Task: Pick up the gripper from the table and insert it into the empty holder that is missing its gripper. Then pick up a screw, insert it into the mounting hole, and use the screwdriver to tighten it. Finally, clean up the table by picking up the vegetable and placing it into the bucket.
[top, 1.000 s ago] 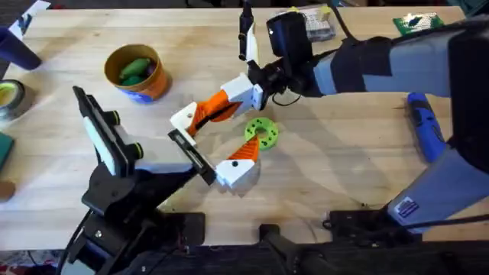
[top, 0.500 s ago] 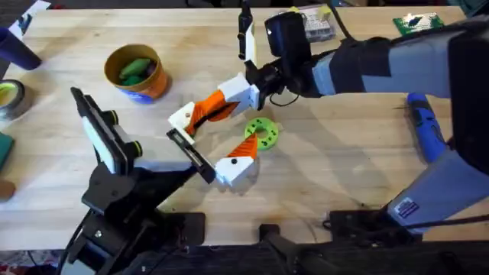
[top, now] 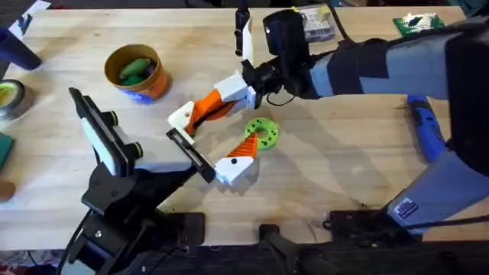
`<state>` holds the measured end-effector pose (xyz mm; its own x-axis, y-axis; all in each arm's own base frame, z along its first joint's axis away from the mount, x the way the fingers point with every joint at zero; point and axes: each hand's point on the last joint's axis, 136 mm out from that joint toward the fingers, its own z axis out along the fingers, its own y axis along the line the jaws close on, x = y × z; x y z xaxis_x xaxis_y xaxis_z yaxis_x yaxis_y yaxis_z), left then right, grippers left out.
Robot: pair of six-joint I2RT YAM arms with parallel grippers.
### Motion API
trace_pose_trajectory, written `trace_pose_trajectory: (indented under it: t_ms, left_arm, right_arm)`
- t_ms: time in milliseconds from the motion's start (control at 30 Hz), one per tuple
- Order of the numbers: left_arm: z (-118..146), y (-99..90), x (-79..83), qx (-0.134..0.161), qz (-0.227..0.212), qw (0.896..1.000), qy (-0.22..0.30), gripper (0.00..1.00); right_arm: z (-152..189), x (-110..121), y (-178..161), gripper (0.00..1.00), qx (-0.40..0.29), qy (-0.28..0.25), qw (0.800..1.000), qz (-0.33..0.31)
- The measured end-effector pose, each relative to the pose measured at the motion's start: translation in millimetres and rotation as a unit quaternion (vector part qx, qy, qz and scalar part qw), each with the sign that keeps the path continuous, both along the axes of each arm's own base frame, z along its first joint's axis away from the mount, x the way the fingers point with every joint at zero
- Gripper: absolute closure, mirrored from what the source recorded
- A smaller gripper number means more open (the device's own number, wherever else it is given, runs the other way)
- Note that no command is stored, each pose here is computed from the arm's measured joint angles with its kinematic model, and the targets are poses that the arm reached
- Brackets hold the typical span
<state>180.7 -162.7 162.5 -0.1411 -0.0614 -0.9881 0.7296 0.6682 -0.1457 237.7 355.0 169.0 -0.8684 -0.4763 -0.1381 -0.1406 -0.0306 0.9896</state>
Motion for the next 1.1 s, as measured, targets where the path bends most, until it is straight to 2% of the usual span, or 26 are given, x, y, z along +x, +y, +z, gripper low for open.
trace_pose_trajectory:
  t_ms: [100,167,267,333,367,467,1100]
  left_arm:
    - [0.3,-1.6,-1.8,0.002,-0.007,1.0,-0.004,0.01]
    - [0.4,-3.1,-3.5,0.002,-0.014,1.0,-0.004,0.01]
    - [1.5,-16.1,-19.5,-0.001,-0.07,0.998,-0.004,0.01]
    - [1.7,-20.6,-26.0,-0.002,-0.091,0.996,-0.004,0.01]
    - [1.8,-21.6,-27.8,-0.002,-0.097,0.995,-0.004,0.01]
    - [1.9,-23.7,-31.3,-0.003,-0.109,0.994,-0.003,0.01]
    - [2.0,-25.6,-34.8,-0.003,-0.121,0.993,-0.003,0.01]
  right_arm:
    - [0.1,0.0,3.7,0.772,-0.002,-0.003,1.0,-0.003]
    - [0.4,-1.7,5.7,0.587,-0.002,-0.003,1.0,-0.001]
    - [-0.2,-4.0,11.1,0.294,-0.005,-0.006,1.0,-0.003]
    - [-0.7,-5.4,13.0,0.106,-0.008,-0.005,1.0,-0.003]
    - [-0.8,-4.7,13.1,0.044,-0.008,-0.006,1.0,-0.004]
    - [-1.2,1.9,9.5,0.009,-0.009,-0.005,1.0,-0.015]
    - [-6.7,72.1,-35.4,0.008,-0.024,-0.012,0.991,-0.133]
